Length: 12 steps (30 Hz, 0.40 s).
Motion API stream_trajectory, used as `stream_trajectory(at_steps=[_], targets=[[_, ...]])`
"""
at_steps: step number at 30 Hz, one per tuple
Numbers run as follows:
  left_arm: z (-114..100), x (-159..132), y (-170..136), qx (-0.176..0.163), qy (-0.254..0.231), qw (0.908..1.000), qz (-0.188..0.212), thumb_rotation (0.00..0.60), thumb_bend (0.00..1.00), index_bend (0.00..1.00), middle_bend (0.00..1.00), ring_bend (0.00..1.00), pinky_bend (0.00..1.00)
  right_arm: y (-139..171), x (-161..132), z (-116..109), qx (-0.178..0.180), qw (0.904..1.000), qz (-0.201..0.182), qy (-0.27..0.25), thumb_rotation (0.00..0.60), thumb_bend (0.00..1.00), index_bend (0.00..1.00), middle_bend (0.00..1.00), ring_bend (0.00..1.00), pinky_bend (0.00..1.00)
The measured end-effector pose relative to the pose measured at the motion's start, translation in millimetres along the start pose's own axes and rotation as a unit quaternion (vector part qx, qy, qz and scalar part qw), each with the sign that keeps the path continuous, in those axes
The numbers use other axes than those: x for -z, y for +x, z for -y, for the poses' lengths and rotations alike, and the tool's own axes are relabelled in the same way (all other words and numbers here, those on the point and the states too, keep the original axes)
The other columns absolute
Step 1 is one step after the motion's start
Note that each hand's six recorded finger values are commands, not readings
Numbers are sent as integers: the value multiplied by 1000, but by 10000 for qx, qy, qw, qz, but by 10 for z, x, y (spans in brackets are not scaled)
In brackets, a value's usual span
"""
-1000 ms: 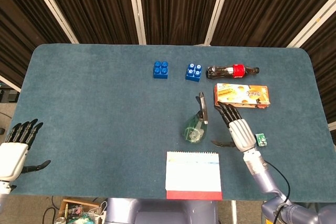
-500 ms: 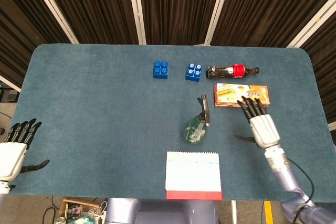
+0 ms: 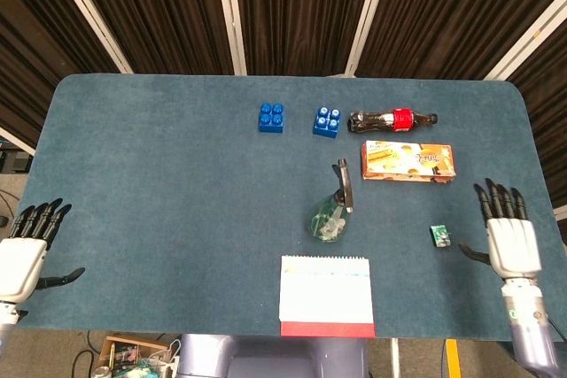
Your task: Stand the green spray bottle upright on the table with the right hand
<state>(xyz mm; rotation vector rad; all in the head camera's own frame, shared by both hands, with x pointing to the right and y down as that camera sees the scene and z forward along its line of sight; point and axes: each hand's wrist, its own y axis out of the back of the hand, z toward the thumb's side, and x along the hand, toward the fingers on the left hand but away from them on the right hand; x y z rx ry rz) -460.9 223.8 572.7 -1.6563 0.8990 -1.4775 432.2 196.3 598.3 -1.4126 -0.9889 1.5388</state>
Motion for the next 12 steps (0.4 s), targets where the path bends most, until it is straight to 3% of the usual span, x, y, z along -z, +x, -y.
stream_trajectory(at_steps=[6, 12], targets=[[-23, -20, -22, -45, -17, 10000, 65, 600, 61, 0, 0, 0, 34, 231, 83, -124, -166, 9996, 203, -116, 600, 0, 0, 0, 0, 0], [-60, -41, -52, -123, -48, 9998, 125, 600, 61, 0, 0, 0, 34, 318, 88, -149, -203, 9996, 129, -144, 600, 0, 0, 0, 0, 0]])
